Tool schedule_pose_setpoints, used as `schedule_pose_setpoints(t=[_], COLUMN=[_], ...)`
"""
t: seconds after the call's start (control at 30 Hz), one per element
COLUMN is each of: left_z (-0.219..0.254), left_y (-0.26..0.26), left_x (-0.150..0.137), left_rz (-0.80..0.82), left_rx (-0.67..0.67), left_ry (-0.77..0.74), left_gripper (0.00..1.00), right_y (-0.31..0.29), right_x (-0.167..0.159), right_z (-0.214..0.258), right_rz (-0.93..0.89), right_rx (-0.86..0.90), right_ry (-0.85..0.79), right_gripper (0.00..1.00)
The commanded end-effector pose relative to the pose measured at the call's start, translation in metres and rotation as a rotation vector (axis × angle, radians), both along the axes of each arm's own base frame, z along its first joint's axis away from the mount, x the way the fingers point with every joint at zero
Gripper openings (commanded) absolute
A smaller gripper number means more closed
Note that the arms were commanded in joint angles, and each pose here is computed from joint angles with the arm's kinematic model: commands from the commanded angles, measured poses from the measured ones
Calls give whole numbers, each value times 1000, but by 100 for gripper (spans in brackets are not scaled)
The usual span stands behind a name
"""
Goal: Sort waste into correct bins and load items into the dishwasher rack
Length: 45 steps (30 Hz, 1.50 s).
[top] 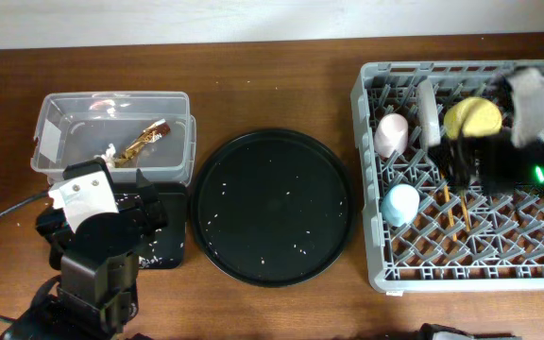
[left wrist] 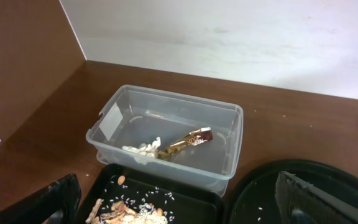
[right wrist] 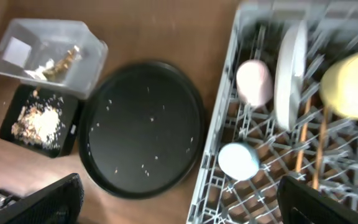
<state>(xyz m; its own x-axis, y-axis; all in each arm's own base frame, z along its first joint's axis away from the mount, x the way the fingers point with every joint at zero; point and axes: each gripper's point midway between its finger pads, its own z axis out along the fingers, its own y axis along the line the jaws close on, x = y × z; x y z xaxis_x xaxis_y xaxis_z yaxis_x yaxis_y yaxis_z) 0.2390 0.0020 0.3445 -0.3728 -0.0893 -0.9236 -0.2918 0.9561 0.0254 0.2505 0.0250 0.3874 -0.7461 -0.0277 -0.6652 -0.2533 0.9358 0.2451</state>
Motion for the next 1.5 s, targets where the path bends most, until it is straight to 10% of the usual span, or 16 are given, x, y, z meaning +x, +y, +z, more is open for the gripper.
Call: schedule_pose_setpoints(t=[0.0,0.6,1.47], left_z=[5,5,5], left_y=[4,4,4], left_x=[-1,-1,-1], left_rz=[26,26,26], left_rx=[-8,-8,-8], left_ry=[-19,-19,-19], left_gripper=[99,99,99], right_y=[-16,-3,21], right_x=[-38,-189,-39], right_z=[23,83,-74], right_rz=[-86,-242,-90], right_rx=[-171,-346,-95], right_ry=[-123,-649,-1137], right_gripper=[98,98,98])
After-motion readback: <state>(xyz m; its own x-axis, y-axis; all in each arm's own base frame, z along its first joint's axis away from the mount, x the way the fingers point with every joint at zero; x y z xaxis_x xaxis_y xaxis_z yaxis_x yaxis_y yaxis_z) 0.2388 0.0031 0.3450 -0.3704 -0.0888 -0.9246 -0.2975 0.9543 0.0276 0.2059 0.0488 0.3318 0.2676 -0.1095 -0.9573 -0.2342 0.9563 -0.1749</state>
